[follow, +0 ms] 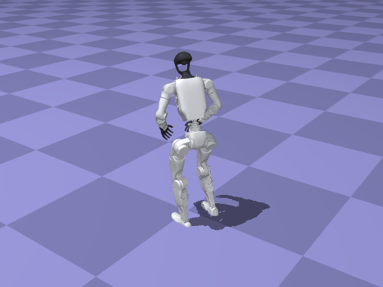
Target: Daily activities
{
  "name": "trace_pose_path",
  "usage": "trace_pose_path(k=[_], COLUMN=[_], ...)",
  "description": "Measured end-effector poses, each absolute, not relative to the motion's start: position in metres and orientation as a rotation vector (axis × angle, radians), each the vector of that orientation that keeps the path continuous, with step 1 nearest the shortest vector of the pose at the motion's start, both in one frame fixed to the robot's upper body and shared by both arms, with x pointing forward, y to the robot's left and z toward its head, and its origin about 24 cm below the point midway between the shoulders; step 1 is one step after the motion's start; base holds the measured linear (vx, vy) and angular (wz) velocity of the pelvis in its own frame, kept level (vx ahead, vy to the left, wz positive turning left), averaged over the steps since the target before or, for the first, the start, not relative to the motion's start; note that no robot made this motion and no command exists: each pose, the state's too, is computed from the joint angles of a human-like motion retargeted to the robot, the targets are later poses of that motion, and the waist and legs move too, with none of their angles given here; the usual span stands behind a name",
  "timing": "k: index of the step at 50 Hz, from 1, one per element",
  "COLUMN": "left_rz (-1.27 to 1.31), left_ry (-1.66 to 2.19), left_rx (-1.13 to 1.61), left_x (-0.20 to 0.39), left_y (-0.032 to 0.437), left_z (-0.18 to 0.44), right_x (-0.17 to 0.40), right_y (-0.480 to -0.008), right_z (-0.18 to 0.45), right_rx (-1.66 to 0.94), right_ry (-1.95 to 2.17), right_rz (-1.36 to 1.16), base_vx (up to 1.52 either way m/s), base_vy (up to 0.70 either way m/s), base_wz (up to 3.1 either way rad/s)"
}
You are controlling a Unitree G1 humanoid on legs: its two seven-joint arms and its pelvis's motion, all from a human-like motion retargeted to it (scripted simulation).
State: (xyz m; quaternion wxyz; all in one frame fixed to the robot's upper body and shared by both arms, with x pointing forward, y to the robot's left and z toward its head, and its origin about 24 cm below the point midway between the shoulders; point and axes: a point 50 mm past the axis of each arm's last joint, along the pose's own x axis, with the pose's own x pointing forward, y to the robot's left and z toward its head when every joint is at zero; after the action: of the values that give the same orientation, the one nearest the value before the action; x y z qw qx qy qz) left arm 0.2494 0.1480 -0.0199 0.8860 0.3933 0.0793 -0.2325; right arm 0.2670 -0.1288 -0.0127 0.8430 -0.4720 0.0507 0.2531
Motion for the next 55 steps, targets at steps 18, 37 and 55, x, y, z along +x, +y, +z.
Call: trace_pose_path(k=[18, 37, 55], left_rz=[-0.632, -0.44, -0.37], left_ry=[0.145, 0.0, -0.2], left_rx=[0.856, 0.739, 0.766], left_x=[0.234, 0.219, 0.245], left_y=[0.137, 0.155, 0.146], left_z=[-0.019, 0.006, 0.034], right_x=[0.256, 0.251, 0.252], right_y=[-0.151, -0.142, -0.136], right_z=[-0.048, -0.022, 0.006], right_rx=[-0.981, -0.91, -0.82], right_ry=[0.352, 0.126, -0.054], right_rz=[0.543, 0.496, 0.496], base_vx=[-0.03, -0.06, -0.02], base_vy=[0.0, -0.04, -0.02], base_wz=[0.18, 0.31, 0.4])
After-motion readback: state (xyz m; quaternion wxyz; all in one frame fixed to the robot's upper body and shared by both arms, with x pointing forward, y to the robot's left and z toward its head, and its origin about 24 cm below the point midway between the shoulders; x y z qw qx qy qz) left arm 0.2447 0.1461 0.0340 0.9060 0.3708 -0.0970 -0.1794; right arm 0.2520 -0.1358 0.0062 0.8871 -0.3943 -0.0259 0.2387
